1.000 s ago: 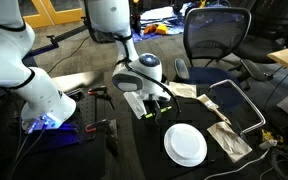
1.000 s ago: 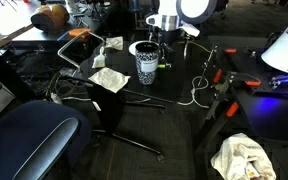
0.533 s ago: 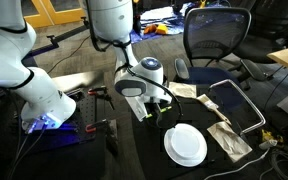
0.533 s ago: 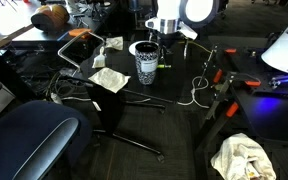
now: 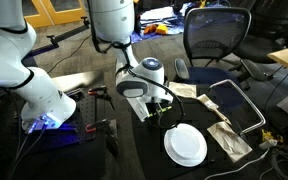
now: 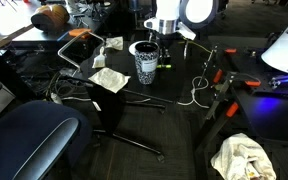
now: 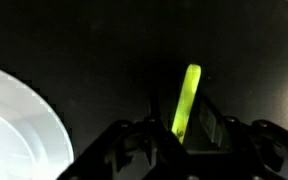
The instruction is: Put the marker in the cup
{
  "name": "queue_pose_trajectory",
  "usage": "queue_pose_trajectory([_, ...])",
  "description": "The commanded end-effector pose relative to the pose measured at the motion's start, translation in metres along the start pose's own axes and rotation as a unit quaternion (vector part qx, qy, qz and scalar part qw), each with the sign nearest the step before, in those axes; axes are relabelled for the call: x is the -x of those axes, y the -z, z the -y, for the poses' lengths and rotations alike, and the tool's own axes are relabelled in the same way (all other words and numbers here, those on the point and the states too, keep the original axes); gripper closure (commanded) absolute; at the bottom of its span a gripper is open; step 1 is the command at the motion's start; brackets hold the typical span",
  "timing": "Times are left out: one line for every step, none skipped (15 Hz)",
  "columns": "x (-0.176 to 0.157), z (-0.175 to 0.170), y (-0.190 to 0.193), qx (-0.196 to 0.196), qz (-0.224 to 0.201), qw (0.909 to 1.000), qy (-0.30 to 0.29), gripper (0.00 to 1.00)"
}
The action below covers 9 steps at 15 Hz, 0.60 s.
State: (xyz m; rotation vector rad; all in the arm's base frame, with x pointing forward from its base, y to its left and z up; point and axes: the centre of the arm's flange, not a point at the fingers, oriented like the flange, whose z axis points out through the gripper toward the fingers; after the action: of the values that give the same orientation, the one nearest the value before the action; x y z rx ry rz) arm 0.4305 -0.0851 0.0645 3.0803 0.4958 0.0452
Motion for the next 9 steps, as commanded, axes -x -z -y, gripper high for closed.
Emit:
queue_pose_trajectory([-0.002, 0.0, -0.001, 0.007, -0.01, 0.9999, -0.011, 0.85])
queue_pose_trajectory([-0.002, 0.001, 0.001, 0.007, -0.011, 0.9998, -0.012, 0.94])
queue_pose_trajectory([-0.001, 0.001, 0.004, 0.008, -0.01, 0.9997, -0.019, 0.99])
queue_pose_trajectory([0.001, 0.002, 0.009, 0.01, -0.011, 0.9996, -0.026, 1.0])
queue_pose_trajectory([0.004, 0.001, 0.016, 0.014, -0.012, 0.9991, -0.037, 0.98])
queue_pose_trajectory([0.007, 0.0, 0.02, 0.015, -0.011, 0.9989, -0.042, 0.96])
queue_pose_trajectory([0.012, -0.003, 0.028, 0.018, -0.011, 0.9983, -0.053, 0.96])
queue_pose_trajectory([0.017, -0.006, 0.036, 0.021, -0.01, 0.9977, -0.064, 0.96])
queue_pose_trajectory([0.023, -0.009, 0.046, 0.025, -0.01, 0.9969, -0.074, 0.96])
